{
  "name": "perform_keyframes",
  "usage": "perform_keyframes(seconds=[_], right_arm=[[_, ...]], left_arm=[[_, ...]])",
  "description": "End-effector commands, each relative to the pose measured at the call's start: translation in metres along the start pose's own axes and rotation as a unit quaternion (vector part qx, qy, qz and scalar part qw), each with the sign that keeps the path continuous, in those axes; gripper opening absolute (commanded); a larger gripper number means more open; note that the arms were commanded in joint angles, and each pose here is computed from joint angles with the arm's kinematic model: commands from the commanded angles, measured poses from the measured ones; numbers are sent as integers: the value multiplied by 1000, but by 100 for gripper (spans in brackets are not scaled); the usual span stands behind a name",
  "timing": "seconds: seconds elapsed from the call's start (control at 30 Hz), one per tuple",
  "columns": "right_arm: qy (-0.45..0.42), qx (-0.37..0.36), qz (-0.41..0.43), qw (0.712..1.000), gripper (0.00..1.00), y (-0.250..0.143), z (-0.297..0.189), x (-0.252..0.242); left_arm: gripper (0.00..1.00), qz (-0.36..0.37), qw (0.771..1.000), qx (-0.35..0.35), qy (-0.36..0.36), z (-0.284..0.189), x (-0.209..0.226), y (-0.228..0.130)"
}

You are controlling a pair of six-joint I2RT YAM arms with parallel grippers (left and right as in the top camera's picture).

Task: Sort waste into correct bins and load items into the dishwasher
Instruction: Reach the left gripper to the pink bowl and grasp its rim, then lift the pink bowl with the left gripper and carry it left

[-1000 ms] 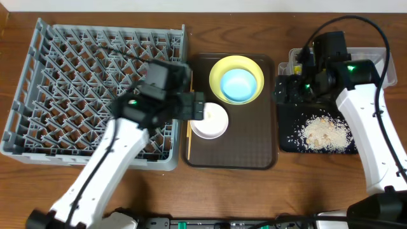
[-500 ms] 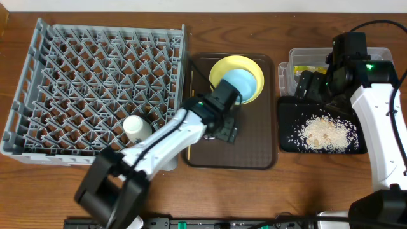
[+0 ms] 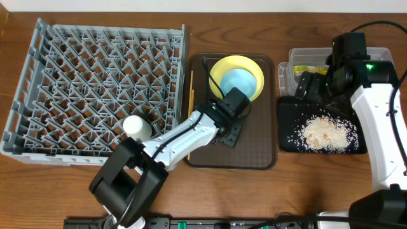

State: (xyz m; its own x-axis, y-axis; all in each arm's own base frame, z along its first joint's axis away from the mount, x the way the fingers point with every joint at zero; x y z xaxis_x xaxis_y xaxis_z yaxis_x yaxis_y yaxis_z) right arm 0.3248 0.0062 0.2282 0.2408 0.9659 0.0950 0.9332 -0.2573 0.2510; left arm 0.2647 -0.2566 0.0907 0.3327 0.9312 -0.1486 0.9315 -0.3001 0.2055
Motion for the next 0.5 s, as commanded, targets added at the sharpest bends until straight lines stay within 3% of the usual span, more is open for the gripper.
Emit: perform_keyframes(seconds=[0.0, 0.23, 0.47], right_arm=[[-7, -2, 9, 1000, 99, 1, -1, -3], [-8, 0, 9, 1000, 99, 0, -1, -3], [-8, 3, 9, 1000, 99, -1, -1, -3]], left_arm=[[52, -1, 1000, 20, 16, 16, 4, -6], [34, 1, 1000, 21, 16, 17, 4, -6], [34, 1, 1000, 8, 10, 9, 0, 1]])
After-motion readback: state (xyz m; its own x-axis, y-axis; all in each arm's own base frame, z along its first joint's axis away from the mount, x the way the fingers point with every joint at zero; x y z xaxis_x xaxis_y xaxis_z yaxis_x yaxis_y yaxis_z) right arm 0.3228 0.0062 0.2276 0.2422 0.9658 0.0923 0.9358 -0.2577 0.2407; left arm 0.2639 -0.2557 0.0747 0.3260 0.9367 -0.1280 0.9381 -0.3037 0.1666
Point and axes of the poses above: each gripper's point midway between its finger pads, its own z axis out along the fingers, its own x axis along the line the jaws close on, y = z × x, the point moved 6 cm from there along -z, back along the fingers, and after that the axes turned 6 degrees about -z, right-handed, at the moved point
